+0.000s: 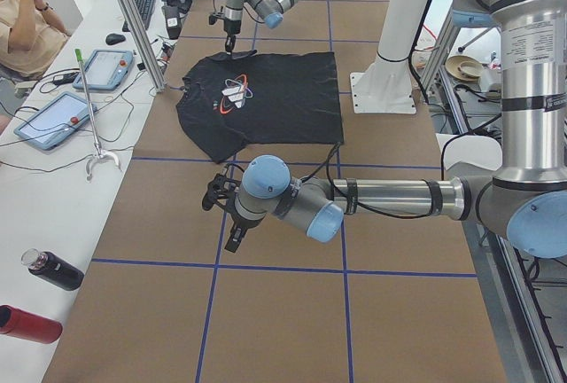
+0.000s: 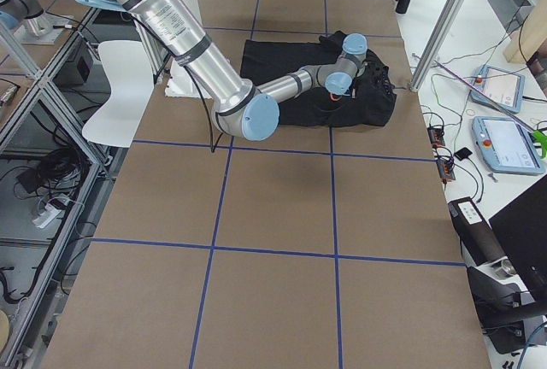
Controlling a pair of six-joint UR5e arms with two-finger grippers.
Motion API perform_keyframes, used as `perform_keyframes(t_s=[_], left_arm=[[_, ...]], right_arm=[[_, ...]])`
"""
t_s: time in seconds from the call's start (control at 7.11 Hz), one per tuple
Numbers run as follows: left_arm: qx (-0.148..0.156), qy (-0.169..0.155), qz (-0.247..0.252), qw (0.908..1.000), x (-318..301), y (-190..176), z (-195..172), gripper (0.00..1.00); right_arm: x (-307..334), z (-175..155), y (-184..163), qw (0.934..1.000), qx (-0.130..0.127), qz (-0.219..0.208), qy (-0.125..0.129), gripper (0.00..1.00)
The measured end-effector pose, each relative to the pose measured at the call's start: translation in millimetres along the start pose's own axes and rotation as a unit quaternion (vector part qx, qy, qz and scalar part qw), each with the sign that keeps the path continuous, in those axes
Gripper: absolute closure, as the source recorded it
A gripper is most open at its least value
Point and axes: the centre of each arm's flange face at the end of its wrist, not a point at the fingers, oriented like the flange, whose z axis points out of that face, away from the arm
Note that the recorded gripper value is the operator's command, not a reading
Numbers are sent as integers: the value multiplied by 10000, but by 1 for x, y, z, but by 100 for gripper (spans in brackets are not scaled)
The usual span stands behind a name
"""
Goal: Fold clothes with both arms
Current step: 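Press the right gripper on the sleeve while the left arm reaches in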
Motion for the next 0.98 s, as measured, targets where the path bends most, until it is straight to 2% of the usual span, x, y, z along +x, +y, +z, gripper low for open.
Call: perform_keyframes(t_s=[0.14, 0.28, 0.42, 0.56, 0.84, 0.98], left_arm=[[-1, 6, -2, 10000, 0, 0, 0, 1], [-2, 22, 0, 10000, 1, 0, 0, 1], [10, 52, -64, 10000, 5, -6, 1, 1], [27, 118, -165, 9998, 19, -24, 6, 1], [53, 356, -63, 9993, 73, -87, 27, 1], [0, 508, -83, 9987, 105, -121, 46, 1]], right_arm=[[-10, 8, 2, 10000, 36, 24, 56, 100], [-12, 14, 2, 9999, 66, 52, 115, 4], [-12, 20, 1, 9997, 114, 87, 194, 0], [-13, 27, 2, 9994, 176, 90, 277, 0], [-20, 31, 10, 9994, 189, -42, 284, 0], [-19, 23, 18, 9996, 157, -125, 180, 0]])
